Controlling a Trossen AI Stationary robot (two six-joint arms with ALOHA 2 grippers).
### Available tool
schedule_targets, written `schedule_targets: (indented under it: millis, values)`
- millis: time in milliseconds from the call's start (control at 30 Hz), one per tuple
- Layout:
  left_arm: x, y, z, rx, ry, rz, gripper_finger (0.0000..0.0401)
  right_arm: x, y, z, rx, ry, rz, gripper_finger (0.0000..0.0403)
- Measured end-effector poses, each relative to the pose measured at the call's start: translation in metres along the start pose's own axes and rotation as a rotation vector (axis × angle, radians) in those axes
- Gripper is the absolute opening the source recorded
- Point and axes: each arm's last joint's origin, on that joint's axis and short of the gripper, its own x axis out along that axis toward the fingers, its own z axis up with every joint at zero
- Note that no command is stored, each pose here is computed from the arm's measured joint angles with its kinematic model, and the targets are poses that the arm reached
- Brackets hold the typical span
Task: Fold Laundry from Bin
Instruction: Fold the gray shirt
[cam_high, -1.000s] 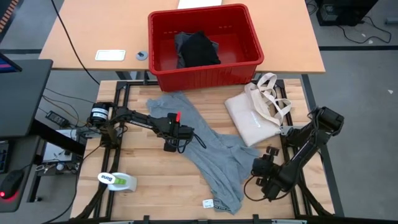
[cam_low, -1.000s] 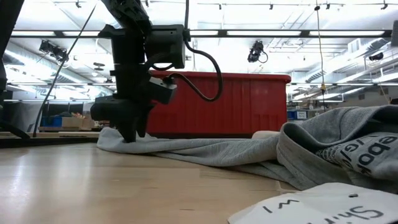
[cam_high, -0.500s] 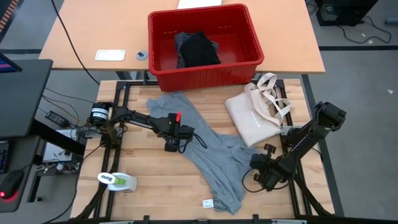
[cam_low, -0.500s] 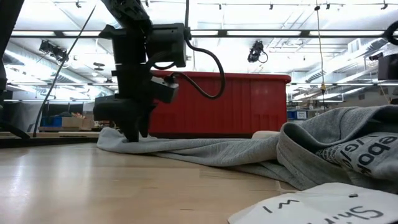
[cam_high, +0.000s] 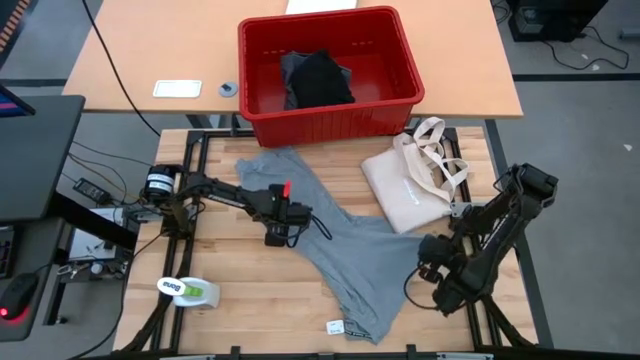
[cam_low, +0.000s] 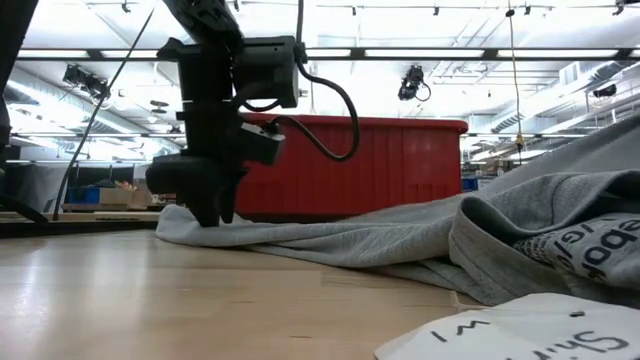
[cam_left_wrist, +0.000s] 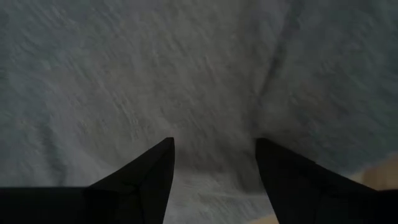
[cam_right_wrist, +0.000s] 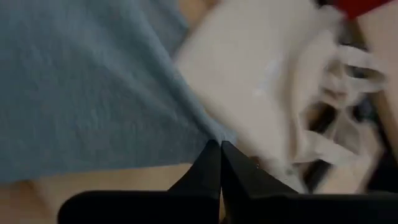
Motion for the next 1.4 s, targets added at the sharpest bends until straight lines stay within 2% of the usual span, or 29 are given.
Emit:
schedule_targets:
  millis: [100,267,433,600,700,767,867,1000,1100,1267,1333,1400]
  values:
    - [-0.001,-0.003,0.0,0.008,-0.003,-0.001,0.0235,0.017,0.003,-0.003,-0.031,0.035,0.0,0.0007]
    - [-0.002,-0.005,0.001,0.023,-0.016,-0.002,0.0235,0.065,0.017,-0.016,-0.015,0.242,0.096,0.0014]
    - [-0.002,-0.006,0.002,0.026,-0.023,-0.023,0.0235,0.09,0.018,-0.028,-0.016,0.313,0.135,0.005]
    - [-0.002,-0.002,0.002,0.003,-0.017,0.083,0.024,0.083,0.017,-0.027,-0.031,0.402,0.133,0.0113]
    - [-0.002,0.0,0.001,0.006,-0.005,0.136,0.0252,0.065,0.012,-0.02,0.001,0.5,0.077,0.0141]
    - [-0.005,0.001,0.001,0.014,0.013,0.145,0.026,0.047,0.01,-0.012,0.021,0.494,0.065,0.0151]
    - [-0.017,-0.002,0.005,0.006,0.012,0.147,0.0267,0.02,0.01,-0.002,0.032,0.379,0.079,0.0155]
    - [-0.031,-0.012,0.009,0.052,0.005,0.145,0.0267,-0.001,0.018,0.007,0.061,0.068,0.182,0.0154]
    - [-0.032,-0.016,0.003,0.097,0.054,0.15,0.0267,-0.006,0.036,0.013,0.099,-0.159,0.336,0.0154]
    - [-0.019,-0.007,-0.012,0.137,0.17,0.213,0.0267,-0.016,0.075,0.021,0.062,-0.364,0.684,0.0154]
    - [-0.013,0.001,-0.018,0.128,0.212,0.236,0.0267,-0.018,0.084,0.023,0.058,-0.464,0.771,0.0154]
    - [-0.008,0.009,-0.02,0.101,0.229,0.24,0.0267,-0.017,0.088,0.025,0.068,-0.542,0.805,0.0154]
